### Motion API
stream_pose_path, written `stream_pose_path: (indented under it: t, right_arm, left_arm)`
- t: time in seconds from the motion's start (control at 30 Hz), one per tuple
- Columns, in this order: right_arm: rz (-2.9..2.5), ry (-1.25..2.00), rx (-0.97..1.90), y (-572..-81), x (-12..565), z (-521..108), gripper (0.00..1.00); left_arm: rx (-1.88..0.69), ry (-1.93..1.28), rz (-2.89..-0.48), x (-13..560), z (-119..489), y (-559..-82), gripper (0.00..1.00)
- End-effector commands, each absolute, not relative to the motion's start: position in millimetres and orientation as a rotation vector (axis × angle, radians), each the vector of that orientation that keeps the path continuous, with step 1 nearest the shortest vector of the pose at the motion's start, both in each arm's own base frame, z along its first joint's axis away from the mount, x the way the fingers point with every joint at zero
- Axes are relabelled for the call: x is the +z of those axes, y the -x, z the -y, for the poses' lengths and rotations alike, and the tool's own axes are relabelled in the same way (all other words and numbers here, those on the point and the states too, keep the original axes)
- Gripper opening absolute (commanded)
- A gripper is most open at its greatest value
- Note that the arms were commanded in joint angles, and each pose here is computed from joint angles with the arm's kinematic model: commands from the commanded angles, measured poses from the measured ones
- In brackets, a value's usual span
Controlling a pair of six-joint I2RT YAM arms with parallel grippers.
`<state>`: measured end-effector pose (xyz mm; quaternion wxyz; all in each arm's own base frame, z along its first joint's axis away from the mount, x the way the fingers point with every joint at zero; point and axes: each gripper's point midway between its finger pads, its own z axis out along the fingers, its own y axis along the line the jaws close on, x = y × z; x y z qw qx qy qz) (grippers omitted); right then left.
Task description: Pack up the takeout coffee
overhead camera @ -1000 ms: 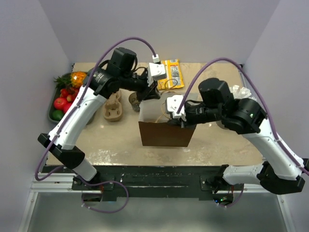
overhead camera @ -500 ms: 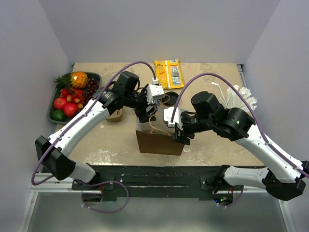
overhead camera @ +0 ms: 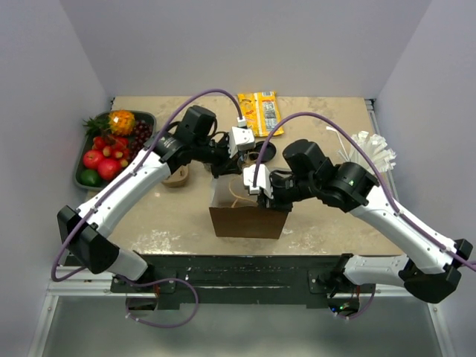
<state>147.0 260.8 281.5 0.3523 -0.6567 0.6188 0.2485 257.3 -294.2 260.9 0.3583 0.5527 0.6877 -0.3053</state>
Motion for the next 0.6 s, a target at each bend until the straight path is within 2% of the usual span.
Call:
stream_pose_path:
  t: [0.0,0.03,0.1,0.13,0.2,0.23,0.3,0.47,0.57]
  right_arm:
    - [-1.554,1.681,0.627,-154,297,-267,0.12]
    - [-1.513,1.663,0.627,-155,316,-269,0.04]
    - [-1.471,1.669,0.643,-156,335,-275,0.02]
    - [-1.408,1.628,0.642,-157,368,-278,0.00]
    - [-1.407,1.625,0.654,-160,383,-283,0.00]
    - [-1.350,1.598,0.648,-160,410,-283,0.00]
    - [-1.356,1.610,0.650,-162,415,-285,0.00]
    - [-1.317,1.572,0.651,-159,438,-283,0.00]
    - [-1.307,1.472,0.620,-167,459,-278,0.06]
  left_arm:
    - [-0.830,-1.396,-1.689,299,300,-259,0.00]
    - [-0.837,-1.389,-1.681,305,301,-259,0.00]
    - [-0.843,-1.357,-1.660,329,298,-263,0.00]
    - [-0.847,-1.345,-1.646,340,298,-264,0.00]
    - [-0.825,-1.334,-1.594,367,294,-266,0.00]
    - [-0.803,-1.327,-1.588,374,291,-269,0.00]
    - [-0.775,-1.343,-1.578,383,288,-269,0.00]
    - [-0.809,-1.387,-1.663,370,278,-266,0.00]
    - [-0.845,-1.382,-1.656,375,276,-259,0.00]
